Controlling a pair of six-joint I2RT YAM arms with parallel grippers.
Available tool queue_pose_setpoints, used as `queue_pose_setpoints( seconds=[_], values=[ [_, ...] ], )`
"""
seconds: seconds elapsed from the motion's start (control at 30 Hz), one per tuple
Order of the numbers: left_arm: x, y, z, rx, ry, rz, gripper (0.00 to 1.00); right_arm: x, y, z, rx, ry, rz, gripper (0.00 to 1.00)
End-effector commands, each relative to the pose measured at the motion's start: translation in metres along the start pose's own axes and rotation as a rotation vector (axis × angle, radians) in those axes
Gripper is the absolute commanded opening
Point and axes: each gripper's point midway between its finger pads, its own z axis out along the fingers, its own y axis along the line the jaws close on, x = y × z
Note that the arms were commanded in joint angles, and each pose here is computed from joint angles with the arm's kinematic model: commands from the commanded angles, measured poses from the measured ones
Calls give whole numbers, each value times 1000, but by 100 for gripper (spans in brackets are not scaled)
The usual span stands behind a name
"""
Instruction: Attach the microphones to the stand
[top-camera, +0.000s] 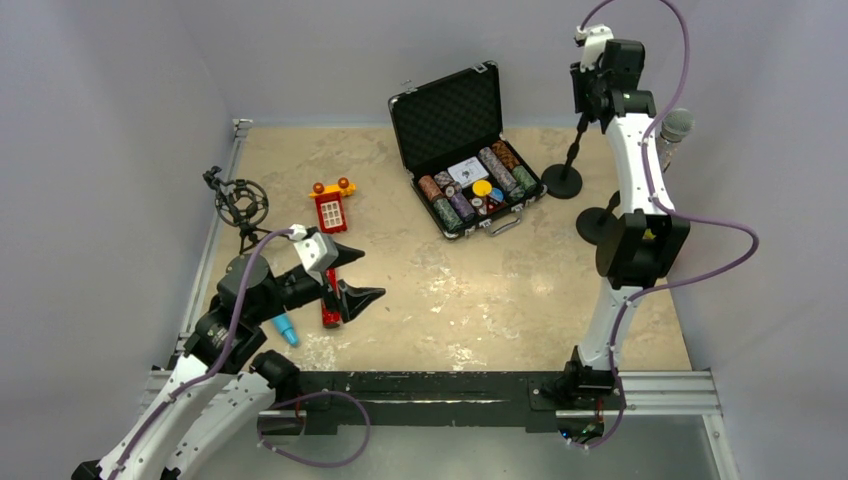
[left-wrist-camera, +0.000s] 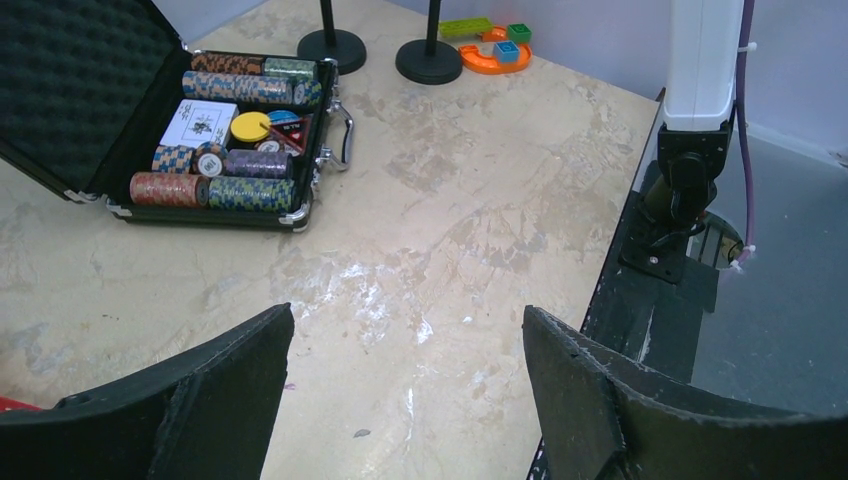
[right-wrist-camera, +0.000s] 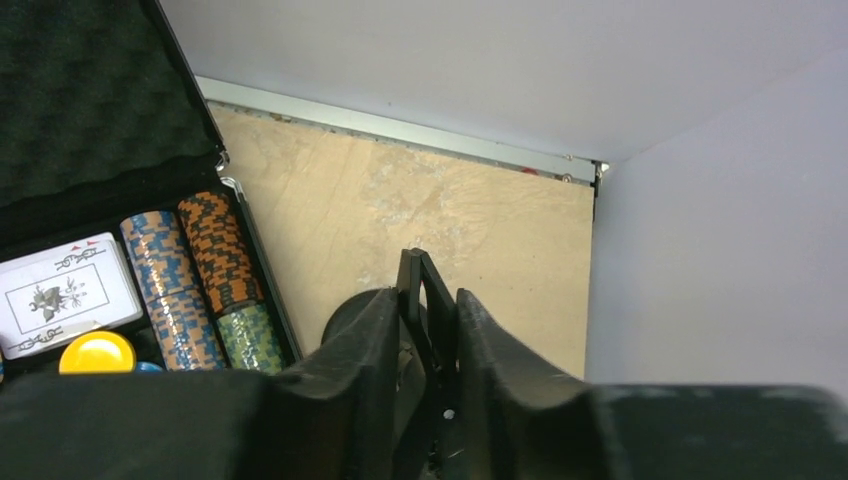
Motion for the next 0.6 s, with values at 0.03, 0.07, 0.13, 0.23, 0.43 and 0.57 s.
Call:
queue_pose_setpoints(
  seconds=[0.03, 0.07, 0.13, 0.23, 0.43, 0.57],
  values=[
    [-11, -1, -3, -9, -29, 8, 88, -27, 1, -20, -27, -79, -10, 19],
    [-11, -1, -4, -9, -29, 8, 88, -28, 1, -23, -29, -83, -12, 16],
    [-12, -2, -5, -10, -31, 11, 88, -31, 1, -31, -32, -94, -17, 12],
    [-14, -3, -7, -9, -35, 15, 88, -42, 1, -55, -36, -133, -20, 9],
    [-19, -5, -12, -9, -46, 26, 88, -54, 6, -109, -63, -195, -12, 7],
    [-21, -7, -13, -5, -52, 28, 88, -45, 16, -134, -104, -200, -13, 6]
  ],
)
